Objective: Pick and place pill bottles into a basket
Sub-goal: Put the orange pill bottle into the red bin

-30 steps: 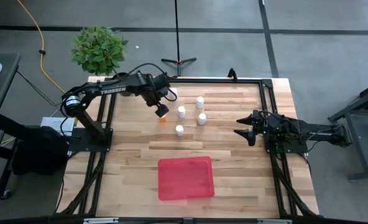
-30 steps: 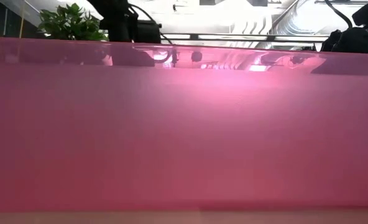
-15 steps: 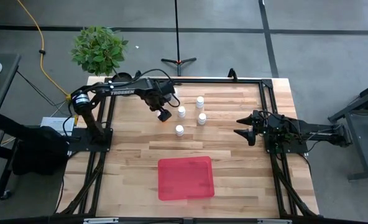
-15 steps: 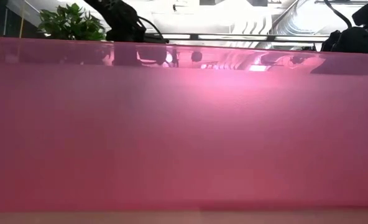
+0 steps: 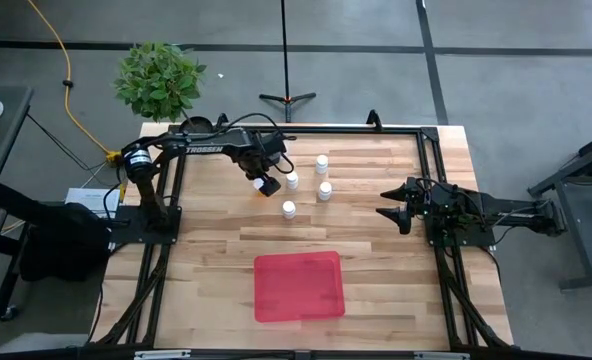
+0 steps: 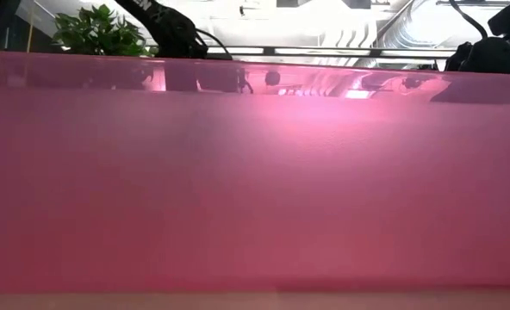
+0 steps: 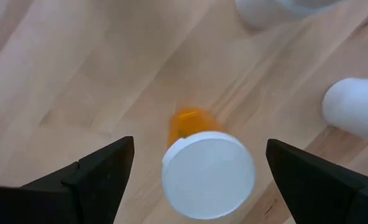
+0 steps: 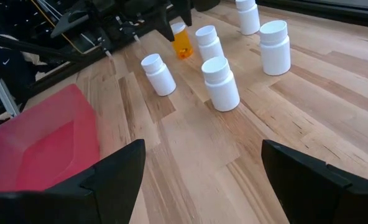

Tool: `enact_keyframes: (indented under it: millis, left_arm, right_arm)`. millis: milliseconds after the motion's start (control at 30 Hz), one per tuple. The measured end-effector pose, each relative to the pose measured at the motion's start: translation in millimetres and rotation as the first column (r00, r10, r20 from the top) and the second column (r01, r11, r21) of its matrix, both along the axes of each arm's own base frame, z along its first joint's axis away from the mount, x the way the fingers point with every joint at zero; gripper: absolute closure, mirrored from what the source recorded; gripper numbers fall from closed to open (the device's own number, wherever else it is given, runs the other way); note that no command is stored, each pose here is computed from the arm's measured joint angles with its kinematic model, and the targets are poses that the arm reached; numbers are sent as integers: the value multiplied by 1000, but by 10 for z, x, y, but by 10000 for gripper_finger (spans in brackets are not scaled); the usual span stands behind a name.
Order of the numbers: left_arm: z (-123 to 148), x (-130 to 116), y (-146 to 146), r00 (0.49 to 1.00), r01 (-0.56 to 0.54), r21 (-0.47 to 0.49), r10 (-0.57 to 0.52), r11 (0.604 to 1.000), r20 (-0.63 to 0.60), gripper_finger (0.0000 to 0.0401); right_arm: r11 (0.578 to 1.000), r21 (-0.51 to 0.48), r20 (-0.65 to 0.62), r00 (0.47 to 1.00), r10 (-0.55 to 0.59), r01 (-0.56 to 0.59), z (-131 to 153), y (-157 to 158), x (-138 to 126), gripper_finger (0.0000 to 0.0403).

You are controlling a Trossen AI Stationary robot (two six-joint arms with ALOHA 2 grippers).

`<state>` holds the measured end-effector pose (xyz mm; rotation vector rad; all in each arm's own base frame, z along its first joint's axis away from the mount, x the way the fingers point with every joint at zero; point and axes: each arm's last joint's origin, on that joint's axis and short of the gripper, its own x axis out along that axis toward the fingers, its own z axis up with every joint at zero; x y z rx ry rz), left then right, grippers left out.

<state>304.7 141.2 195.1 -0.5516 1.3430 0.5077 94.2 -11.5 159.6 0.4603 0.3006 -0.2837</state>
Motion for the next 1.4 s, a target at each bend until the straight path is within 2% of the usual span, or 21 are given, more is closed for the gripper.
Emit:
enact_keyframes:
  millis: [500,833,1133,1267,1400]
  left_arm:
    - [-74,-15,-7,997,47,-21,-48,999,-53,2]
    - [-72,11,-13,999,50,-58,-51,997,-9,2]
    - [-71,50,-75,997,73,-48,-73,996,-3,2]
    - [-73,49,-73,997,72,-48,-72,996,-4,14]
    - [-73,49,-73,997,72,-47,-72,996,-5,44]
  right_arm:
    - [1000,-1,-6,1000,0,0,-3,0,-2,91]
    - [1000,-4,-7,1000,-8,8,-4,-3,-3,91]
    - [1000,-5,-8,1000,-10,10,-4,-3,-3,91]
    - [1000,-5,-8,1000,-10,10,-4,-3,-3,91]
    - [1000,-5,-8,1000,-10,10,-4,-3,-3,91]
